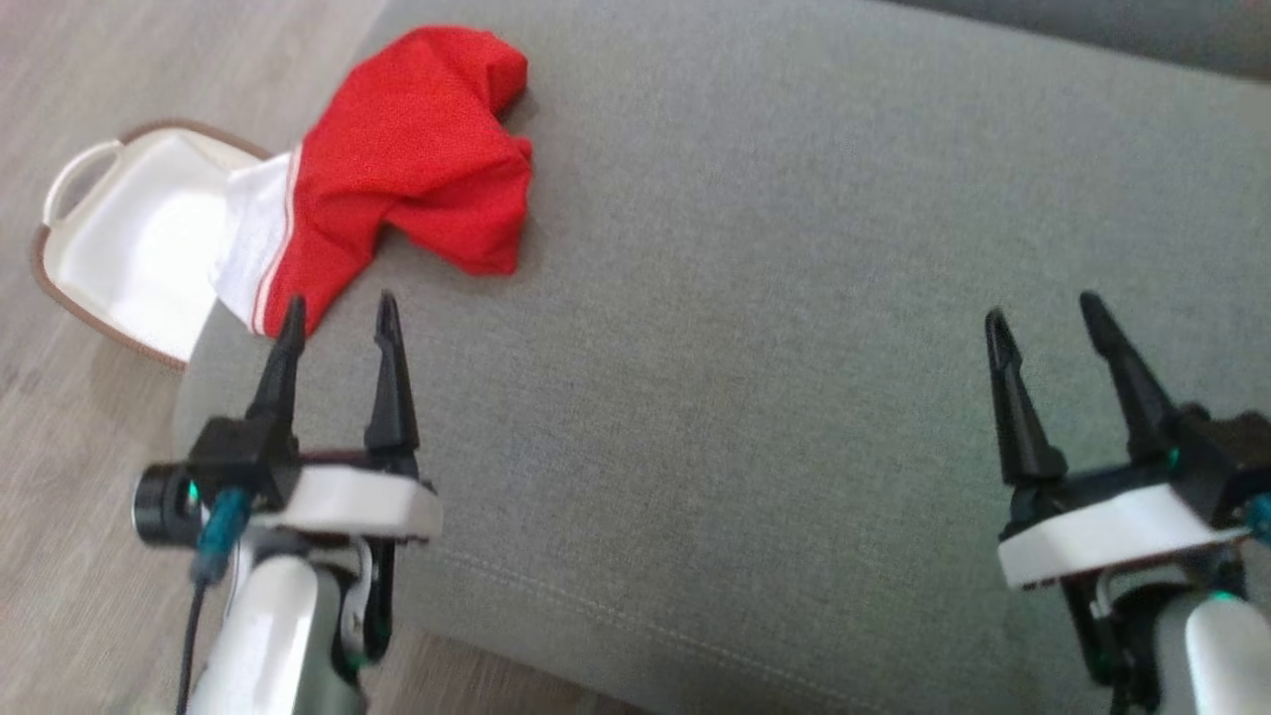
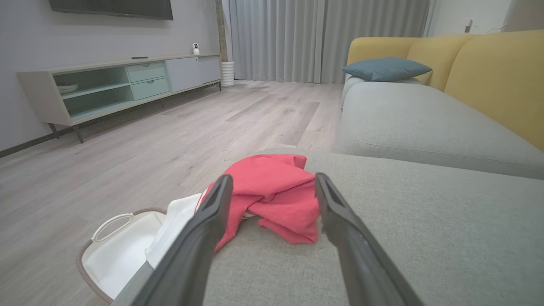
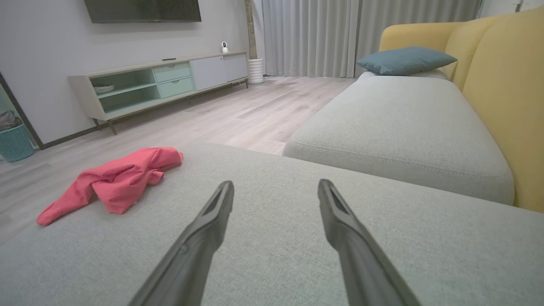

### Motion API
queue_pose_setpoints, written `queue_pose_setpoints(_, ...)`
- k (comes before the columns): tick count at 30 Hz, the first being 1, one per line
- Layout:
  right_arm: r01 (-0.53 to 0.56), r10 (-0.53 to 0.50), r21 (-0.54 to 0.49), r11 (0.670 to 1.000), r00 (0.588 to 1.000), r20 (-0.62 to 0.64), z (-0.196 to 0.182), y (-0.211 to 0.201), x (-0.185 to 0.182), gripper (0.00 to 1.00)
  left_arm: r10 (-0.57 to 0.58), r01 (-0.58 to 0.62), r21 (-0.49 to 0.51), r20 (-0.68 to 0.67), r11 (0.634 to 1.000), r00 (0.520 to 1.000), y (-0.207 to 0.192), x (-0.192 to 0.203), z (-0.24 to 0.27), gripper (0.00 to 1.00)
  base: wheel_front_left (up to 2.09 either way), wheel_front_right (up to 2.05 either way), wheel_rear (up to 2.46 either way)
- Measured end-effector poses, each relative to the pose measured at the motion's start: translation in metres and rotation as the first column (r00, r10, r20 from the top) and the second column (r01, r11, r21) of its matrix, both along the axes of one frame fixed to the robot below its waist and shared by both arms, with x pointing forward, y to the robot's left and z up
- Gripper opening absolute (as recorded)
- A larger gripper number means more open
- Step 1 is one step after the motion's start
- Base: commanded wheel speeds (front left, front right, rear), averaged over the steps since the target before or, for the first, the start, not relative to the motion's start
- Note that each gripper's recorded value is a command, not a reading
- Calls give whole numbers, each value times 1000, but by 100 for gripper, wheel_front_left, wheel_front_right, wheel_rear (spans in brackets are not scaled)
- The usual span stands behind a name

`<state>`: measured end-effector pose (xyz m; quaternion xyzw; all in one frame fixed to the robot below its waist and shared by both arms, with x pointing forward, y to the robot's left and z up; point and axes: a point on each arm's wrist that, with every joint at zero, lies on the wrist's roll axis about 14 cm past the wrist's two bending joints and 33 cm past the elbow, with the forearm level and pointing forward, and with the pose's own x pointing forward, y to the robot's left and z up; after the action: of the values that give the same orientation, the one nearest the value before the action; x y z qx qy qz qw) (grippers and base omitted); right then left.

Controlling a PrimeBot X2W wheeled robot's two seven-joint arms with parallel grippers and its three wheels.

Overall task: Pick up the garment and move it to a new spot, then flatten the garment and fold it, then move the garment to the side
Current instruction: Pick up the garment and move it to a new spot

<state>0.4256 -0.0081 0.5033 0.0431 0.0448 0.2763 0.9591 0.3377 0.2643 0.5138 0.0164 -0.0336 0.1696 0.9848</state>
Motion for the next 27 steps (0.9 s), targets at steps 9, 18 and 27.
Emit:
queue_pose_setpoints(9, 9, -11, -49, 999, 999, -35, -27, -13, 39, 100, -36, 33, -38, -66, 999, 997, 8, 81, -27, 100, 0, 0, 0)
queue_pose_setpoints(18, 37, -45, -77, 996, 994, -104, -69, -30, 62, 100, -24, -38, -143, -408, 989, 913, 25, 115, -144, 100, 0, 0, 0)
queue_pose_setpoints(27, 76, -87, -93, 993, 988, -126, -80, -44, 63, 100, -67, -46, -209, -504, 977, 861, 28, 139, -165, 0, 0, 0, 0)
